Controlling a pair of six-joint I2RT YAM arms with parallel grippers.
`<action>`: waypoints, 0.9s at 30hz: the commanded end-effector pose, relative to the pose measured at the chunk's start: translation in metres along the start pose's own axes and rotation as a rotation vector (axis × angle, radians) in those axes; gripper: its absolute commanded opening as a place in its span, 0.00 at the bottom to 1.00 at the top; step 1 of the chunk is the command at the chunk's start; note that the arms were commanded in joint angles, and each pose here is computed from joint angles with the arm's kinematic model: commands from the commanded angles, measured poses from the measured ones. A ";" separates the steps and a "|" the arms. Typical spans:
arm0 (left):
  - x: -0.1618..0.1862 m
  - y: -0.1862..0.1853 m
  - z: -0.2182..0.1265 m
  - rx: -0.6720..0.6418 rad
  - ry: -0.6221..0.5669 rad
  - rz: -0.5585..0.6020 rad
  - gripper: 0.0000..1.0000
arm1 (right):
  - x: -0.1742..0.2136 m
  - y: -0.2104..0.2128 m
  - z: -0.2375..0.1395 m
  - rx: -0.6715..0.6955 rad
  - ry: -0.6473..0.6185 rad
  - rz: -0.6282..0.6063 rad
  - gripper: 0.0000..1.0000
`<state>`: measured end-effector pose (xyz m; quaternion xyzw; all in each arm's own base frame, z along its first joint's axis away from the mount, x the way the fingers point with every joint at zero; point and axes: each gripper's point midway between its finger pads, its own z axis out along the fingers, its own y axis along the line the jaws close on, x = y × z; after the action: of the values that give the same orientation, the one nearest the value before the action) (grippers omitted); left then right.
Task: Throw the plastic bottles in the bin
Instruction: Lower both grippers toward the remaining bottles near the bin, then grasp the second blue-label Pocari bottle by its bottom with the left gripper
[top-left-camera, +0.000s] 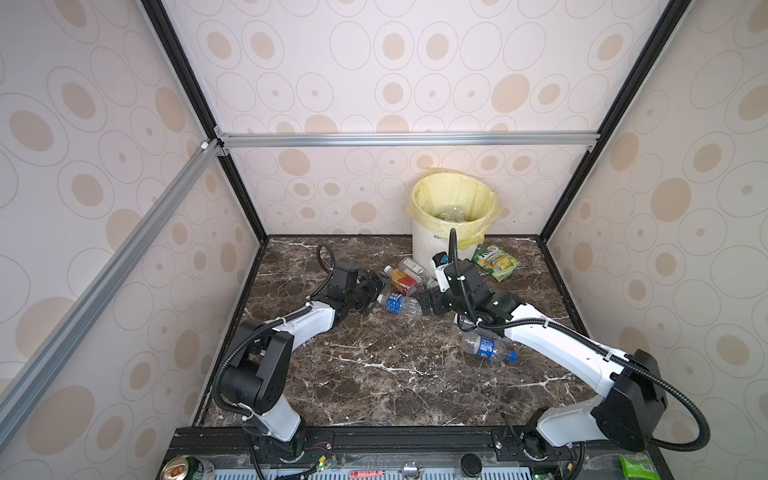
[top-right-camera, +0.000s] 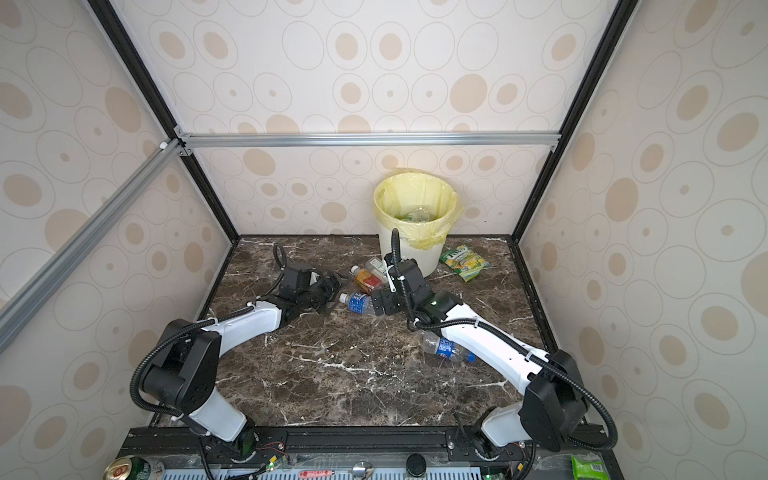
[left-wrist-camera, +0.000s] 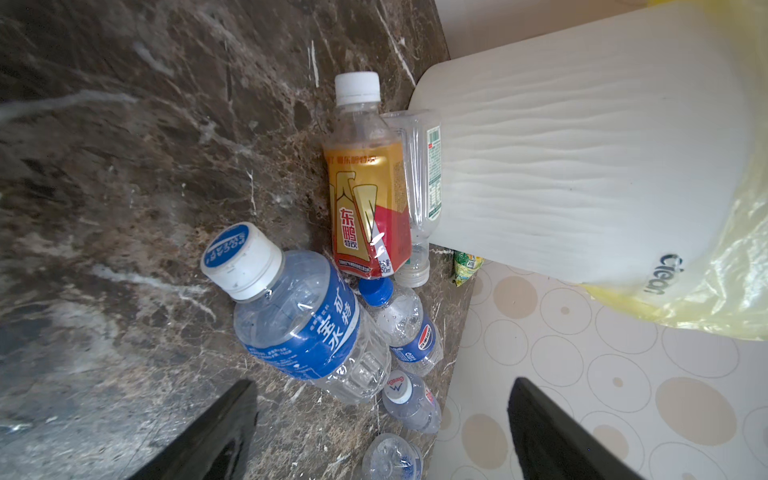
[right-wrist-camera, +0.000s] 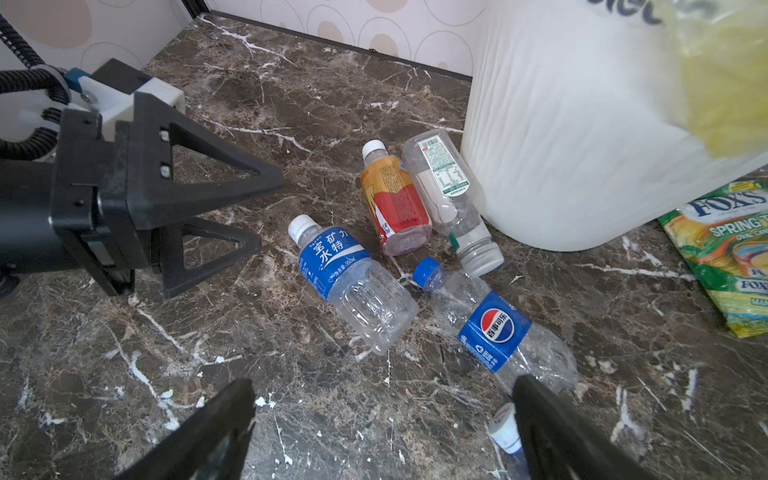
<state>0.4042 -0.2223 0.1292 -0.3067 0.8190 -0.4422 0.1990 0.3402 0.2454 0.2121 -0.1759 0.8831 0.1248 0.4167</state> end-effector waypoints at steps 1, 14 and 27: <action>-0.005 0.001 0.004 0.033 -0.004 -0.075 0.90 | -0.002 -0.001 -0.005 0.008 -0.027 0.027 1.00; -0.011 0.023 0.023 0.009 -0.026 -0.139 0.76 | 0.005 0.005 -0.003 -0.011 -0.024 0.029 1.00; -0.019 0.042 0.040 -0.040 -0.052 -0.188 0.71 | 0.004 0.006 -0.005 -0.020 -0.042 0.042 1.00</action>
<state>0.4113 -0.2157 0.0606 -0.3860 0.8060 -0.4208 0.1559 0.3340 0.2469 0.2055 -0.1652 0.8814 0.1376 0.4207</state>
